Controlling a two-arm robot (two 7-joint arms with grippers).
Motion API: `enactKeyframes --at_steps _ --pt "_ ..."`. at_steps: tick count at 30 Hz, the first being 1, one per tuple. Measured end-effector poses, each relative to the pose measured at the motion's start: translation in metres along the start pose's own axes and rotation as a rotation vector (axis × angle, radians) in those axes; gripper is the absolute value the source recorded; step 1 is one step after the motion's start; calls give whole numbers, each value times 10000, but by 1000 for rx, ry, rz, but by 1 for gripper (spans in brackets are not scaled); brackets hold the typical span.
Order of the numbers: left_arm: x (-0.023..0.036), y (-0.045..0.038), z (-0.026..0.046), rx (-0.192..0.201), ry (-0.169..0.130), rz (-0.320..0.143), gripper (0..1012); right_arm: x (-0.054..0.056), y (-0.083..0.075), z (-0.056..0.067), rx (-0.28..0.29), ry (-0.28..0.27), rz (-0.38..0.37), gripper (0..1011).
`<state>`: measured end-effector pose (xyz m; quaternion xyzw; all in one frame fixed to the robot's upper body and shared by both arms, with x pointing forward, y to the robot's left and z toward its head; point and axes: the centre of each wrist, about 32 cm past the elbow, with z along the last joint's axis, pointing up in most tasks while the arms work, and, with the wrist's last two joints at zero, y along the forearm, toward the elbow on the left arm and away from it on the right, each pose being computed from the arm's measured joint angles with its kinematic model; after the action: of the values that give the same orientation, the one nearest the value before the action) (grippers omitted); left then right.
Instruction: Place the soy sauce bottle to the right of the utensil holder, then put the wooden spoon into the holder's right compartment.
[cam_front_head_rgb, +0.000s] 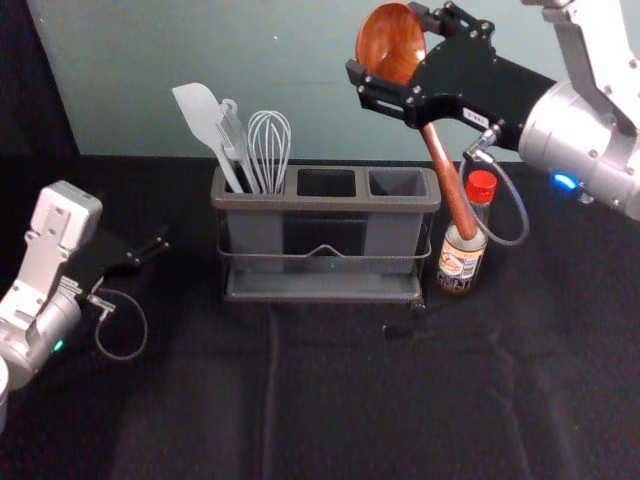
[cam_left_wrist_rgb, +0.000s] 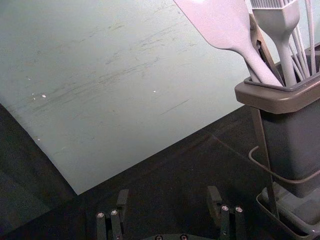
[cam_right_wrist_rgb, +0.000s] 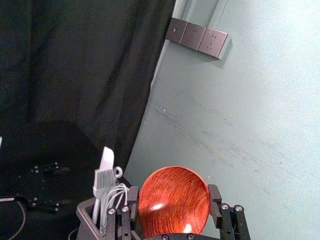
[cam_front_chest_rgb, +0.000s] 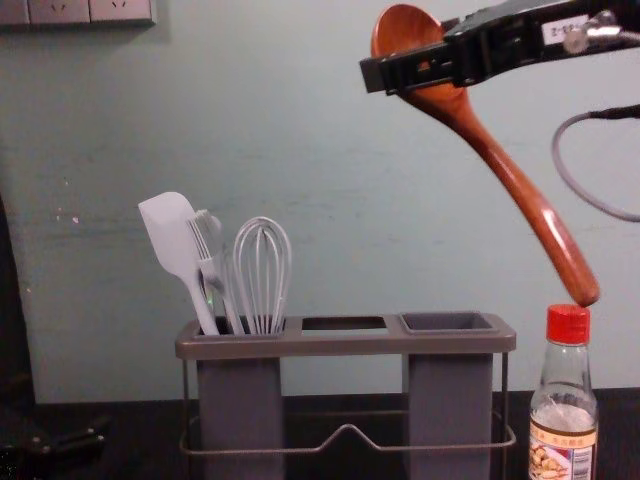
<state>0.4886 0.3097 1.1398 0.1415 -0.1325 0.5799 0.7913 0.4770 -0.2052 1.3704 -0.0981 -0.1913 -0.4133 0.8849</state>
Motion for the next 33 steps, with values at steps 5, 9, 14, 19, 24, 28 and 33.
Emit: enactKeyframes --at_steps 5,9,14,19,24,28,33 --pt "0 0 0 0 0 0 1005 -8 121 -48 0 12 6 842" --pt "0 0 0 0 0 0 1005 -4 249 -111 13 20 -8 842" --pt "0 0 0 0 0 0 1005 1 368 -186 44 20 -24 842" --pt "0 0 0 0 0 0 1005 17 487 -253 66 15 -38 842" --pt "0 0 0 0 0 0 1005 56 569 -319 69 24 -45 842" --pt "0 0 0 0 0 0 1005 104 619 -379 62 40 -40 842" --pt "0 0 0 0 0 0 1005 172 707 -425 48 42 -28 842"
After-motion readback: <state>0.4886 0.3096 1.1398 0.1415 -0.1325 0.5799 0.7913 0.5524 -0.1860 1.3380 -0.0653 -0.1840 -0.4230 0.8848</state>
